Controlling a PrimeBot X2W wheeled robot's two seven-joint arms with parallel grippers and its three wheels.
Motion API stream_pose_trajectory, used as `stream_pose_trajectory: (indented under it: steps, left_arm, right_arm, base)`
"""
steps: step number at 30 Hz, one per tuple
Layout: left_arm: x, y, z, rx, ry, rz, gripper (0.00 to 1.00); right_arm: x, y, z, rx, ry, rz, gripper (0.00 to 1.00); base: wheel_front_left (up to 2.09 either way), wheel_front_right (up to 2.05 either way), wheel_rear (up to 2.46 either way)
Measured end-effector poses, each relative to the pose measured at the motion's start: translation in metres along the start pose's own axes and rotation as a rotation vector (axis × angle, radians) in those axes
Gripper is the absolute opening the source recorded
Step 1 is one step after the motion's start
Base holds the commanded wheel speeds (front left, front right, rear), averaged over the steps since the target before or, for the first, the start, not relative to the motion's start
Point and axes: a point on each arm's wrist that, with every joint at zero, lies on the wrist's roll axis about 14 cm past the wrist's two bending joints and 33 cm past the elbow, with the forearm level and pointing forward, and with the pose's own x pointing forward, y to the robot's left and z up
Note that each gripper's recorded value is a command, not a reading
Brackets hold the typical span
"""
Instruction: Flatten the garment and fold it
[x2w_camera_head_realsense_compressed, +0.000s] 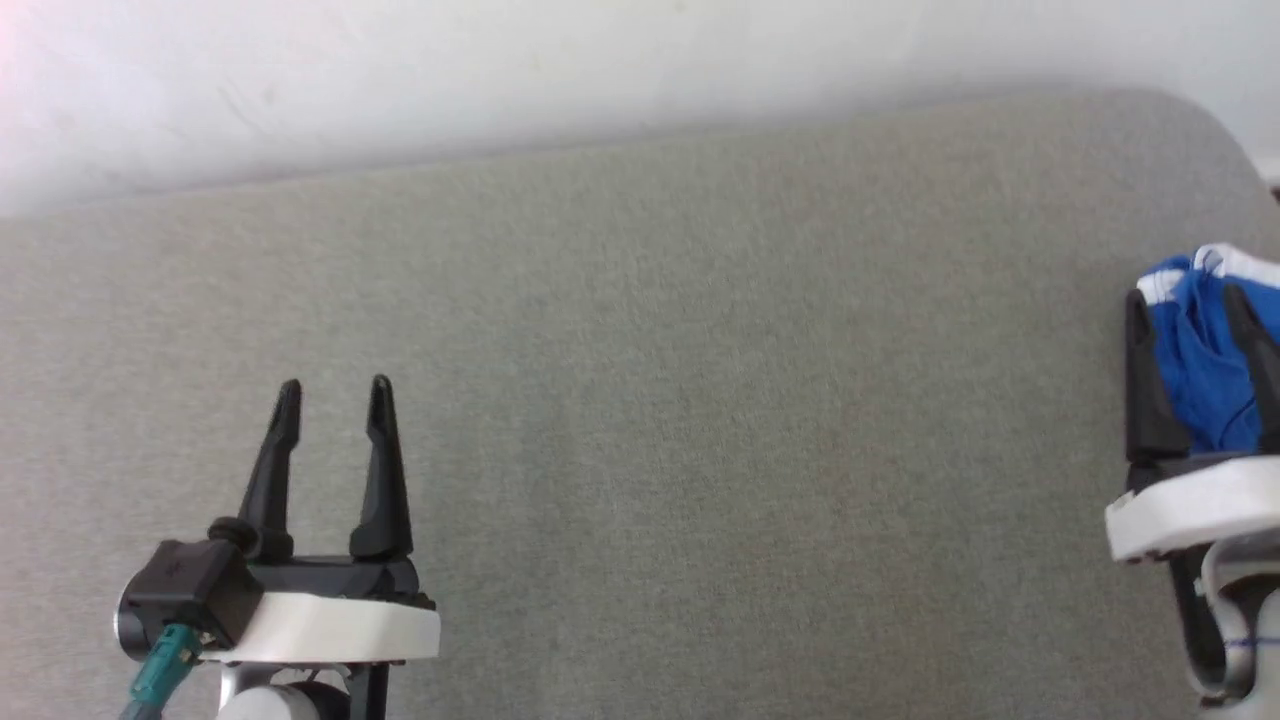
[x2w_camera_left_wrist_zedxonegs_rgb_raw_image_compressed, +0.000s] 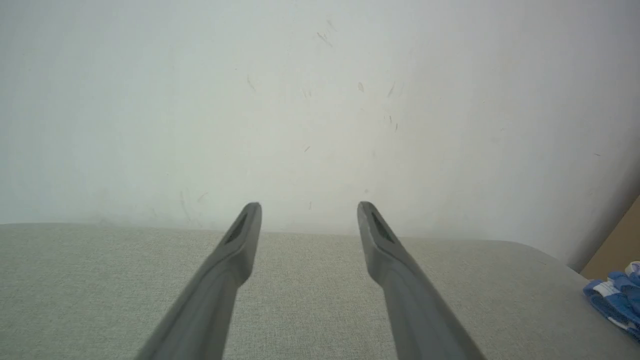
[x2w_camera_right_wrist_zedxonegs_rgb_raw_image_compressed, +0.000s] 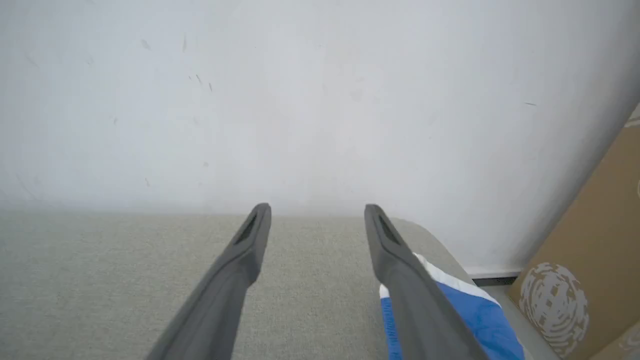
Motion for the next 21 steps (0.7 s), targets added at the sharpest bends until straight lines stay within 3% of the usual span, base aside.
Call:
stream_pose_trajectory:
  steps: [7,21]
  left_arm:
    - [-0.023,0.008,0.000,0.042,0.015,0.018,1.00]
    - [-0.066,0.017,-0.024,0.069,0.102,0.095,1.00]
  right_arm:
    - [-0.020,0.016,0.015,0.031,-0.108,0.019,1.00]
    - [-0.058,0.046,-0.046,0.072,0.037,0.105,1.00]
  base:
    - [0.00,0.00,0.00]
    - [0.00,0.00,0.00]
